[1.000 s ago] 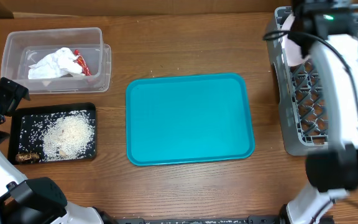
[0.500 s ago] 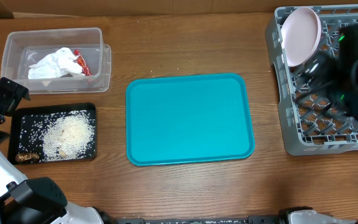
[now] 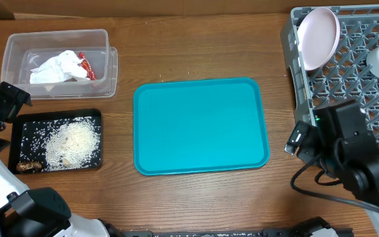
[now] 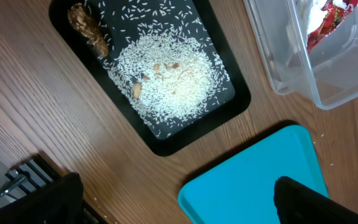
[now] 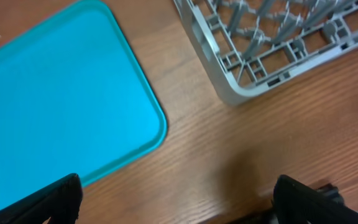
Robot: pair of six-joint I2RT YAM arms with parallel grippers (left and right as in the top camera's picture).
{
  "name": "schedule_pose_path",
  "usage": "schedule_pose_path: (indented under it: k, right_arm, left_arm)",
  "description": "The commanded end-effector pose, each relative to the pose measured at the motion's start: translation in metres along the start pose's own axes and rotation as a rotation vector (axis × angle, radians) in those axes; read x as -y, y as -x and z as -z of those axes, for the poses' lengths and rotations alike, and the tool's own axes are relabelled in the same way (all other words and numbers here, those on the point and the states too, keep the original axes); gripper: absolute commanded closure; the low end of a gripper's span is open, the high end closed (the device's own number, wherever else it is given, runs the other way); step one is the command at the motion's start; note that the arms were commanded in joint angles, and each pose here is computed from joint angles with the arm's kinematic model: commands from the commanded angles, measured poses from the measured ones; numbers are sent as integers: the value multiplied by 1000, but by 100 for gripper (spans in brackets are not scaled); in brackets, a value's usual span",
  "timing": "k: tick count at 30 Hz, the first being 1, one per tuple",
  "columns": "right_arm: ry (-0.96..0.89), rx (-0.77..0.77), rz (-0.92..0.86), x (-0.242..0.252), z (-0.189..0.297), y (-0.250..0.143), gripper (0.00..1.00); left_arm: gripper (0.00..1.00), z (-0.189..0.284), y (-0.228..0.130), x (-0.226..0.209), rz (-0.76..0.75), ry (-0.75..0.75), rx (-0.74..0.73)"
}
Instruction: Sort waste into correct bins and load items into the dishwasher
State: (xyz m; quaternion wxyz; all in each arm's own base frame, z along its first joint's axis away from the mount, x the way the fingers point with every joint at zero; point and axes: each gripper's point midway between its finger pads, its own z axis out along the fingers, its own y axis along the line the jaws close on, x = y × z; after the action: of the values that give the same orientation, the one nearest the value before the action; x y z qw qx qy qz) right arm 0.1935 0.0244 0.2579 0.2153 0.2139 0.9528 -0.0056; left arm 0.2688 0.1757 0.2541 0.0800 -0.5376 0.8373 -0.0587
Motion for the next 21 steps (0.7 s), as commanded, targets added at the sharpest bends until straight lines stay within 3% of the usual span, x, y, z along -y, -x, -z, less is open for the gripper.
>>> schedule_pose_path:
  k: [1, 14, 21]
  right_arm:
    - [-8, -16, -5, -3, -6, -1, 0]
    - [-62, -102, 40, -6, -21, -8, 0]
    - [31, -1, 31, -19, -24, 5, 0]
  left_arm:
    - [0, -1, -1, 1, 10, 6, 1]
    - [0, -1, -1, 1, 10, 6, 1]
    - [0, -1, -1, 1, 10, 6, 1]
